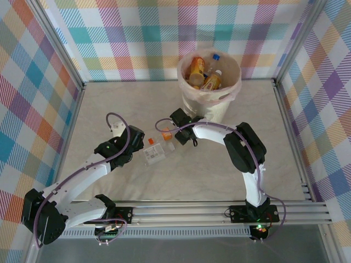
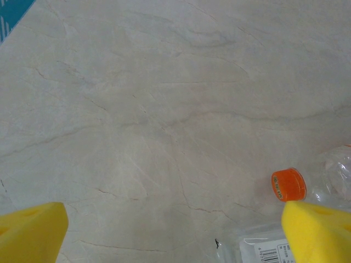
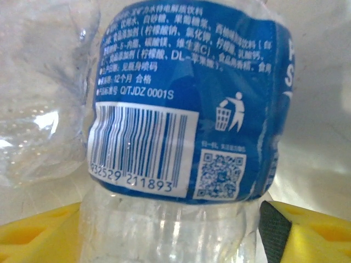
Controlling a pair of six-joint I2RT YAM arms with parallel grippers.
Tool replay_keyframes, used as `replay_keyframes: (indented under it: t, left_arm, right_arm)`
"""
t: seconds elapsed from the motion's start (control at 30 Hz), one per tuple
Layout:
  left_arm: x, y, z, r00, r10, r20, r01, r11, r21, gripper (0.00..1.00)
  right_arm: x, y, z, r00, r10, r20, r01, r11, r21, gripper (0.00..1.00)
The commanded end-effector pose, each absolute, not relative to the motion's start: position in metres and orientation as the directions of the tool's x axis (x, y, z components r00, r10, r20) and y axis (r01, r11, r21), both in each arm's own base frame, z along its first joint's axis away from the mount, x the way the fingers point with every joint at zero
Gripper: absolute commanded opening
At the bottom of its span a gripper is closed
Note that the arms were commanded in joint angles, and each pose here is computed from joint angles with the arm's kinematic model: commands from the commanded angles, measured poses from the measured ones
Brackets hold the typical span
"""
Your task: Put the plastic bottles in the bin
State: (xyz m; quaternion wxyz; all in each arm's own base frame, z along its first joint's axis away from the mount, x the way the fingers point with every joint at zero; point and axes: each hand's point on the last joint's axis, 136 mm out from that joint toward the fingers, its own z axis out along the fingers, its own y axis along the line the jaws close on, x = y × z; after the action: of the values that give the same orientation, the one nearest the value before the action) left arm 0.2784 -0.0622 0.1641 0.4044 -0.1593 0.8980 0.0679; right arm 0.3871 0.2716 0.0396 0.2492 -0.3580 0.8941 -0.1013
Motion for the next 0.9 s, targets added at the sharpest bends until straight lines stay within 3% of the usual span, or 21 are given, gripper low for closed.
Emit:
replay_keyframes:
  t: [0.0,0.43,0.87]
  left_arm:
    - [0.275,-0.055,0.164,-0.614,-0.255,-0.747,-0.362,0.932,-0.02,1.0]
    - [0.273,-0.055,0.166,-0.607,-0.267,-0.748,-0.36,0.932,-0.04,1.0]
    - [0.275,-0.057,0.167,-0.602,-0.279,-0.748,-0.362,0.931,-0.056,1.0]
  right_arm:
    - [0.377,0.265,0.033,-0.655,-0.668,-0.354,-0.581,0.744,-0.33,0.76]
    - [0.356,0.247,0.044,-0.716,-0.587,-0.377,-0.513,0.809,-0.286,0.53]
    - [0.312,0.229,0.117,-0.747,-0.479,-0.461,-0.458,0.874,-0.165,0.33]
